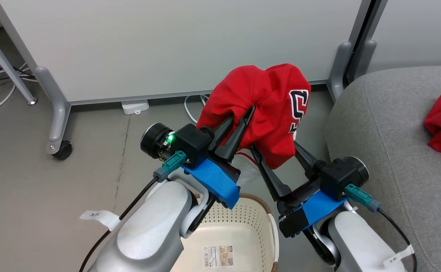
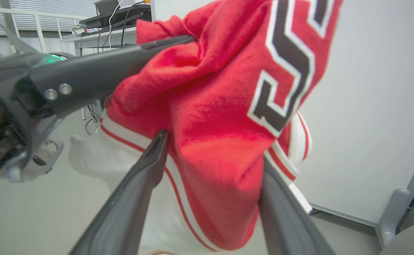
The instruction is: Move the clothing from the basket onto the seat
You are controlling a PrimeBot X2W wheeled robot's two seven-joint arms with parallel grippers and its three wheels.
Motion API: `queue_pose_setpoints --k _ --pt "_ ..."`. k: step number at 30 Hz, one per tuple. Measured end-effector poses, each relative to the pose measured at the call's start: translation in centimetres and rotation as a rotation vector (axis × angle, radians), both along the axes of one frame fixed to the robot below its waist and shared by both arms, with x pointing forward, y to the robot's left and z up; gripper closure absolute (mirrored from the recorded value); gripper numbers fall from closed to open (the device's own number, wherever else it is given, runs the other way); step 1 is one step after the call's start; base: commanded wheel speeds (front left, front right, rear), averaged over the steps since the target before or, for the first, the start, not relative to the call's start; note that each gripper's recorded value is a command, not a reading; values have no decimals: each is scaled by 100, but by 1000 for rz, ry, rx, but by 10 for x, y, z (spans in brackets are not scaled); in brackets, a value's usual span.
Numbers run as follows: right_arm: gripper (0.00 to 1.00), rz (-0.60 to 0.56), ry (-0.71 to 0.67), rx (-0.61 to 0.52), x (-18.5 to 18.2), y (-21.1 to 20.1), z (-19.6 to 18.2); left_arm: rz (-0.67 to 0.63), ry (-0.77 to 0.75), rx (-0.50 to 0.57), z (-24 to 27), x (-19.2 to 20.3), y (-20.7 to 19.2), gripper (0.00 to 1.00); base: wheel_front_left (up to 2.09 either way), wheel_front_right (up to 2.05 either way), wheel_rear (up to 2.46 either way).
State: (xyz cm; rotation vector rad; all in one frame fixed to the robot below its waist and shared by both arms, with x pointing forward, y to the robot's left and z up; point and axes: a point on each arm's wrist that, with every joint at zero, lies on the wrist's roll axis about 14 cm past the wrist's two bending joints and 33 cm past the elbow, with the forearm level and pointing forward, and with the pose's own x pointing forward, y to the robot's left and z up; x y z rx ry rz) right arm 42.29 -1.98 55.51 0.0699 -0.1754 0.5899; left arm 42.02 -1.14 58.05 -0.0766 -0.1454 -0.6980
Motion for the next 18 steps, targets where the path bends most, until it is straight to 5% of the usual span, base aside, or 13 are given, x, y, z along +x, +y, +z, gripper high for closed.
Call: queue_pose_setpoints --k 2,3,4,18 --pt "0 2 -3 4 0 2 2 -3 0 1 0 -1 -1 100 0 0 0" --pt "16 3 -3 8 -1 2 3 -4 1 1 -1 -1 -2 100 0 0 0" --pt "100 4 -8 18 -1 2 5 -5 1 0 -1 -1 -2 100 0 0 0" --pt "100 -1 -16 29 -3 0 9 -16 0 -3 -2 -2 -6 100 0 0 0"
